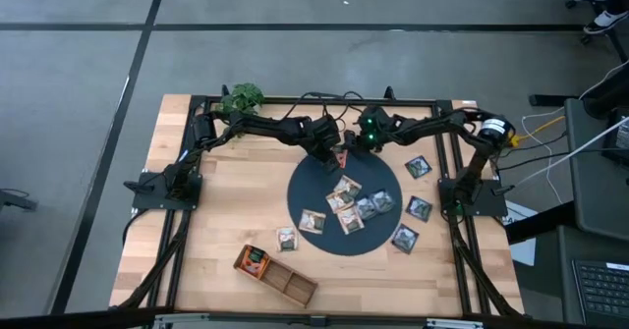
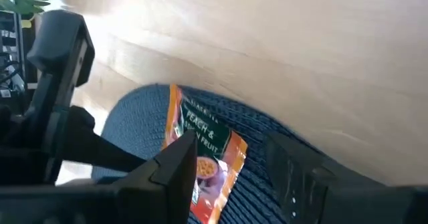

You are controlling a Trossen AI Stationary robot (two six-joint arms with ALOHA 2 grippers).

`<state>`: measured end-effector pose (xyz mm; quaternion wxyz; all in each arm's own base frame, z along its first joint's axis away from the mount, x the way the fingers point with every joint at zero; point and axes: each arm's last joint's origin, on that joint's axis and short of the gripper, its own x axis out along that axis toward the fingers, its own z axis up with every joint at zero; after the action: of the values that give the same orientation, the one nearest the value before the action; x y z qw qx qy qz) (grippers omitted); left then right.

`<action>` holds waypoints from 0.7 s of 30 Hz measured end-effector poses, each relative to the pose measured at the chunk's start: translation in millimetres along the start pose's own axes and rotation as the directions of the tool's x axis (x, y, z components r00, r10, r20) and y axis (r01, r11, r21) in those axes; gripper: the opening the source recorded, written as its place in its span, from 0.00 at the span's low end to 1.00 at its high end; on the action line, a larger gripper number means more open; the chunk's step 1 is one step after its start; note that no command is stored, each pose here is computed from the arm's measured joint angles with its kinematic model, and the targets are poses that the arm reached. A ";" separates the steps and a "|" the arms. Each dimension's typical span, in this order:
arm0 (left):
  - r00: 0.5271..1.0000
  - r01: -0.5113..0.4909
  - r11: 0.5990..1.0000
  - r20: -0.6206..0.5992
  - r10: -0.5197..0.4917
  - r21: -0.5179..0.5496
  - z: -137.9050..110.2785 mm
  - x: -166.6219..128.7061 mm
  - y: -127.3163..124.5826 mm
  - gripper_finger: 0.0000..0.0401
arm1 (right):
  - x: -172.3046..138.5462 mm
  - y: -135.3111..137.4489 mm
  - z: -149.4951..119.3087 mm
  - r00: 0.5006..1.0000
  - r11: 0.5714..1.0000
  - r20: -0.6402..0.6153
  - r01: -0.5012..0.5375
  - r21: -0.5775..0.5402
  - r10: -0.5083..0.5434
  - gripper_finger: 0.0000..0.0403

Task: Pick & Place Tea
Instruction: Put the orange tea bag into the left section of the wooden organizer

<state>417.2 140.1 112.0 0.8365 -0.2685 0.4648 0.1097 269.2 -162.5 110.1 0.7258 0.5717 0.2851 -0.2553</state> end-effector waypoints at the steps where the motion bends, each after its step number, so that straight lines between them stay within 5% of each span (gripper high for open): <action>1: 1.000 0.000 1.000 0.000 0.000 0.000 0.0 0.0 0.0 0.01 | 0.6 0.8 0.7 1.000 1.000 -0.004 -0.002 0.000 0.002 0.44; 8: 1.000 -0.012 1.000 0.004 0.012 -0.015 0.4 -0.3 1.5 0.01 | 1.2 1.9 0.1 0.999 1.000 -0.045 -0.023 0.004 0.023 0.39; 21: 1.000 -0.002 0.999 -0.007 0.002 -0.050 0.5 -1.1 4.6 0.00 | 1.3 2.5 -0.4 0.998 0.998 -0.058 -0.038 -0.045 0.036 0.02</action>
<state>415.0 144.4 111.5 0.8279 -0.2892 0.4650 0.1212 271.8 -161.6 110.8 0.7348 0.5672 0.3009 -0.2186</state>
